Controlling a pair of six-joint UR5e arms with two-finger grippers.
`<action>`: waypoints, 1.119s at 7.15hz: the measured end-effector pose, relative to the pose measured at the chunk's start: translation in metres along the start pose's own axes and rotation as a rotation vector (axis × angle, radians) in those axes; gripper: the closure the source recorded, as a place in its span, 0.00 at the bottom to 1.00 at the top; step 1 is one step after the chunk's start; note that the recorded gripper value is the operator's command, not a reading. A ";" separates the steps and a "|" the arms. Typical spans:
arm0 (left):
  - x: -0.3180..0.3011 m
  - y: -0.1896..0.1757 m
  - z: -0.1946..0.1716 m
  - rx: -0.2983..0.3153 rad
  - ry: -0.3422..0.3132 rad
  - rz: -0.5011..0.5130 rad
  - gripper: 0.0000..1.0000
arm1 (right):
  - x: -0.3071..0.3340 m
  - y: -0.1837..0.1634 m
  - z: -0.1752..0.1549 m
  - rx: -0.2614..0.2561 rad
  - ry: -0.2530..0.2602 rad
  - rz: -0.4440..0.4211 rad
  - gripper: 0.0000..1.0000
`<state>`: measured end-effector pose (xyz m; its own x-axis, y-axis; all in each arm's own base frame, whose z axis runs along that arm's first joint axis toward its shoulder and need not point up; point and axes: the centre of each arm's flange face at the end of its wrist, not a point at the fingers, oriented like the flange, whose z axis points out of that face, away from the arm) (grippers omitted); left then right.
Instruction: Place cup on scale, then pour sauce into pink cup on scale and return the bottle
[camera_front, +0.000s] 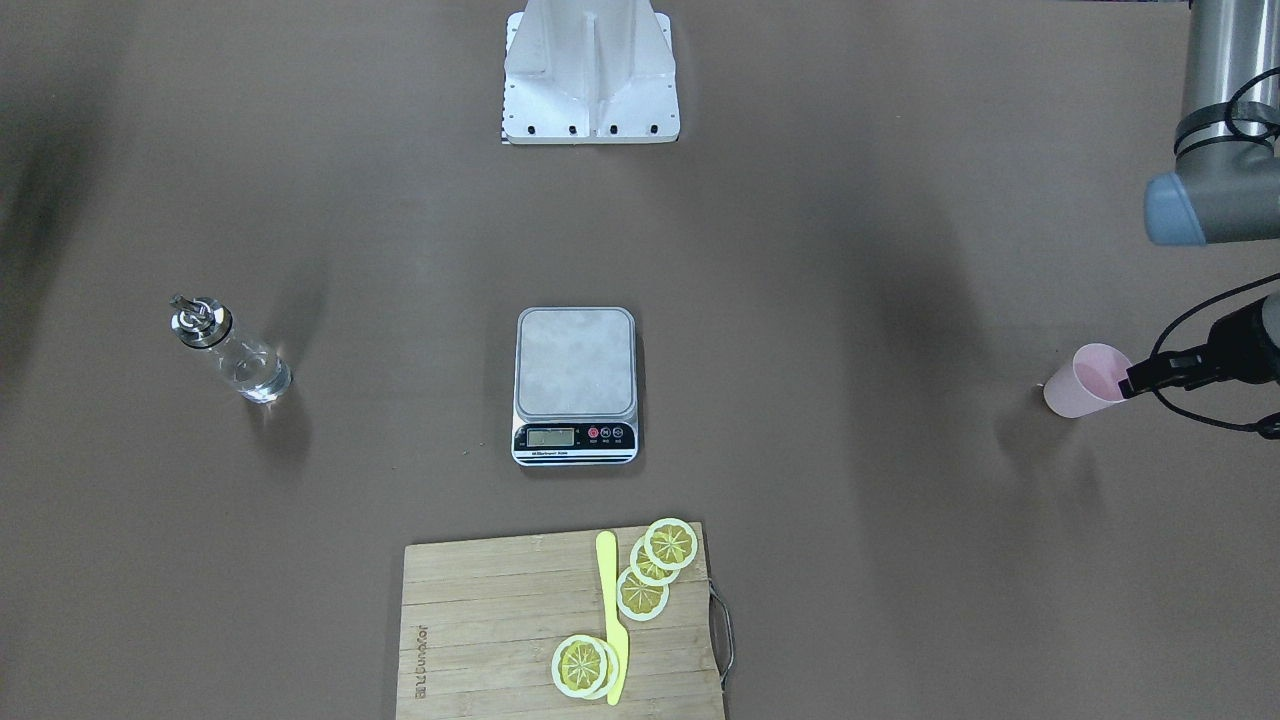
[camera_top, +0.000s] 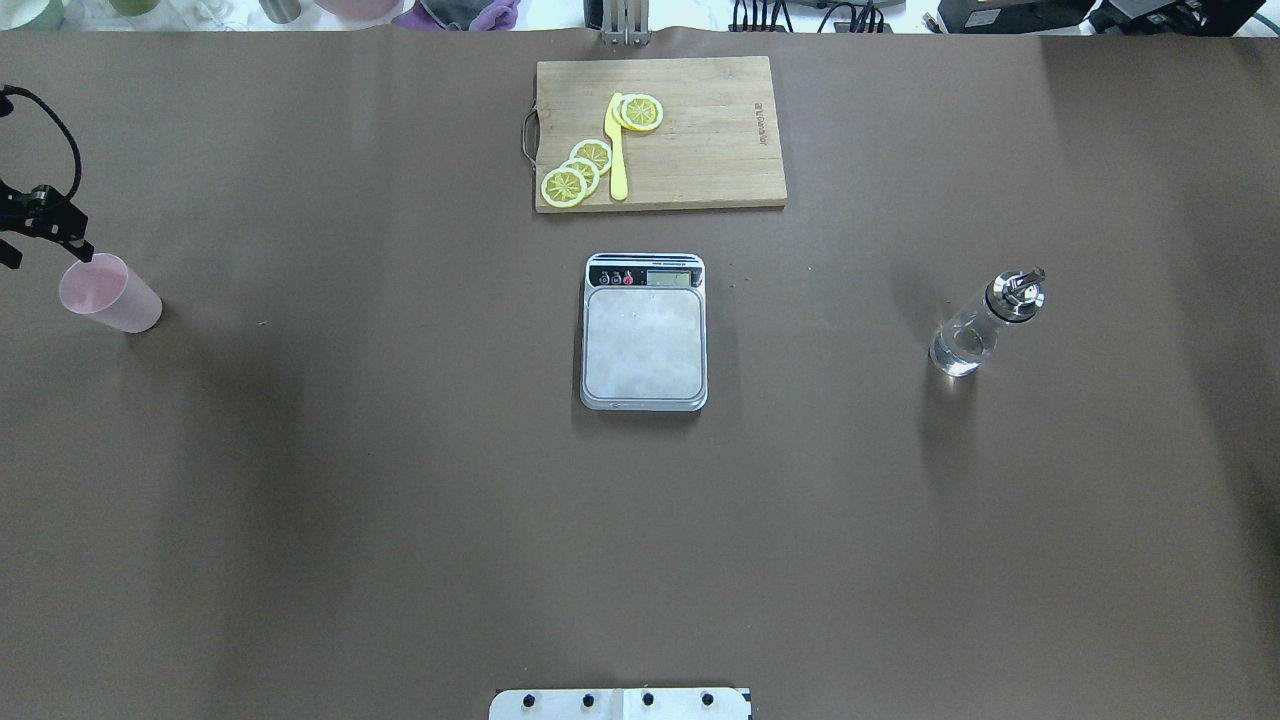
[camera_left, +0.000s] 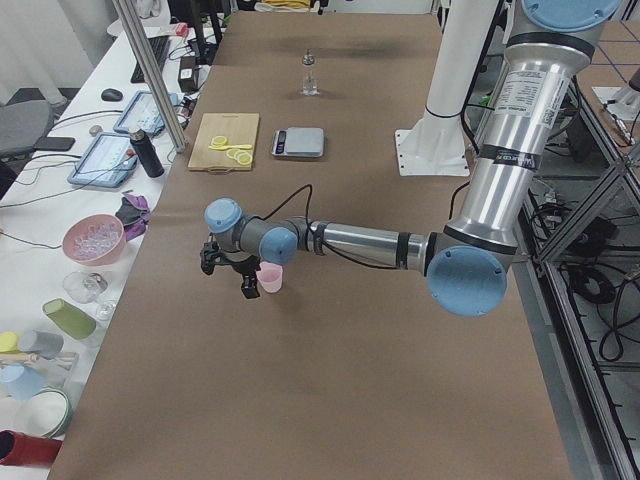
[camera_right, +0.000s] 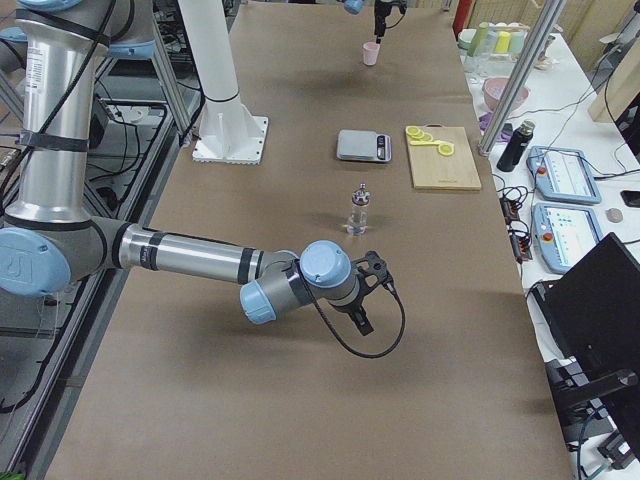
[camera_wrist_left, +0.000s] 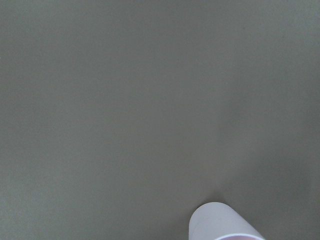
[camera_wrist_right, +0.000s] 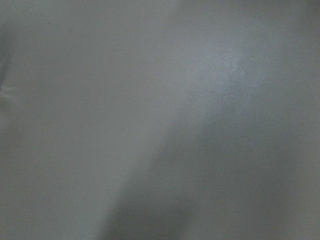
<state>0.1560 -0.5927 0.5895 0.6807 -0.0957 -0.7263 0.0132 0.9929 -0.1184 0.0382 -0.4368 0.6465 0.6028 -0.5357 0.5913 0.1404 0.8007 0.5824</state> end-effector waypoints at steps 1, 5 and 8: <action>0.008 0.004 0.005 -0.006 0.001 0.002 0.19 | 0.000 0.004 0.008 0.031 -0.015 -0.084 0.00; -0.002 0.018 0.015 -0.004 0.007 0.021 0.47 | 0.008 0.027 0.050 0.152 -0.208 -0.276 0.00; -0.011 0.025 0.019 0.003 0.014 0.031 0.63 | -0.004 -0.004 0.045 0.205 -0.284 -0.361 0.00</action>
<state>0.1628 -0.5654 0.6068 0.6708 -0.0663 -0.7387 -0.0055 0.9955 -0.0943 0.0003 -0.4500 0.6667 0.3023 -0.8436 0.4439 0.1257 0.4969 0.8587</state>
